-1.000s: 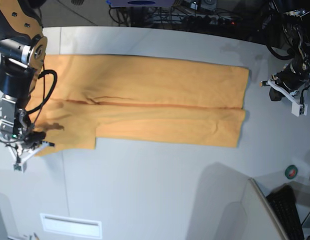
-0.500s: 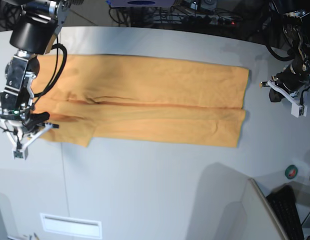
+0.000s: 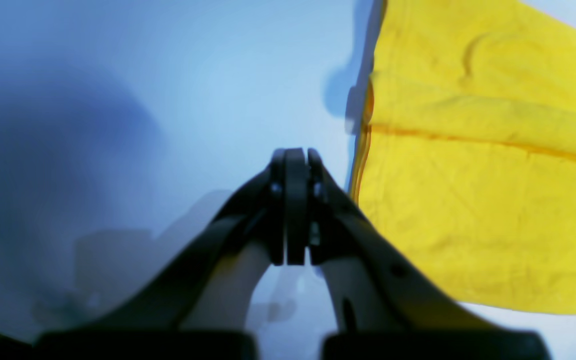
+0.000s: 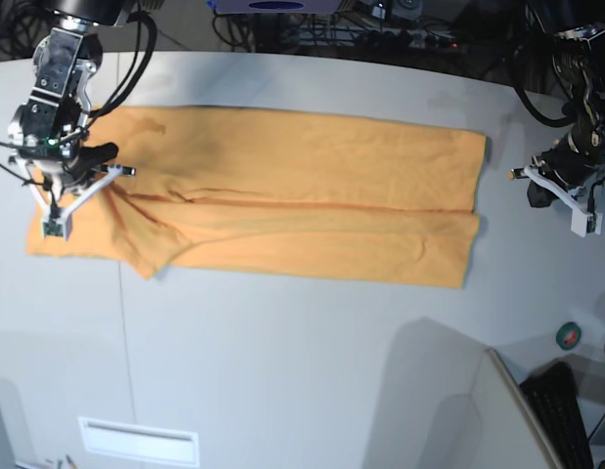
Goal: Layout the t-shirt on the table in an organized manner, then fold the t-shirt properly
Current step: 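Grasp the folded shirt end with the right gripper and drag it outward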
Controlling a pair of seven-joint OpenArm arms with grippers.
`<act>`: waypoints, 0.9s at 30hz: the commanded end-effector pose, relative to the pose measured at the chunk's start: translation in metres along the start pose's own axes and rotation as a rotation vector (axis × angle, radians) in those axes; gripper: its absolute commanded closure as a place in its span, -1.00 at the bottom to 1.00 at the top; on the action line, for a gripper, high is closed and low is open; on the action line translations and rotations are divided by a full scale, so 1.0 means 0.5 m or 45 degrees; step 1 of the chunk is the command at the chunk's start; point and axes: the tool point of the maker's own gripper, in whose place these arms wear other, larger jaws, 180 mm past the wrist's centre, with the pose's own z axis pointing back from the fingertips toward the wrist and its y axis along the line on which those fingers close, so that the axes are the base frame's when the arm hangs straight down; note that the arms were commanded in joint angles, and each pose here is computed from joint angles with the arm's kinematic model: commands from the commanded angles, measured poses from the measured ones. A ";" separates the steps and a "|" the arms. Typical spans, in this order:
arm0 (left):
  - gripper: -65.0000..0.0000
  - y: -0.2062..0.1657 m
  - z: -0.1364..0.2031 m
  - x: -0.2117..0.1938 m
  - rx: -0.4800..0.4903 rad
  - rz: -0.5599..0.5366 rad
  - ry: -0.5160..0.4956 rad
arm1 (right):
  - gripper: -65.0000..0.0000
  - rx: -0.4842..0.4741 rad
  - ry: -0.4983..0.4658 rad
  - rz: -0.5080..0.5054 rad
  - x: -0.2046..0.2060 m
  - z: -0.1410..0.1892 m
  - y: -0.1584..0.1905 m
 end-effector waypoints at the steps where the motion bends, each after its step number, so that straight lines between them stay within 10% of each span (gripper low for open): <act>1: 1.00 0.007 0.009 0.034 0.003 -0.026 -0.059 | 1.00 0.004 -0.040 -0.005 0.014 0.007 0.002; 24: 1.00 -0.059 -0.016 0.030 -0.093 -0.096 -0.031 | 1.00 0.099 -0.008 -0.084 -0.001 0.064 0.021; 27: 1.00 -0.060 -0.017 0.037 -0.094 -0.098 -0.038 | 0.43 0.104 -0.006 -0.087 -0.001 0.065 0.023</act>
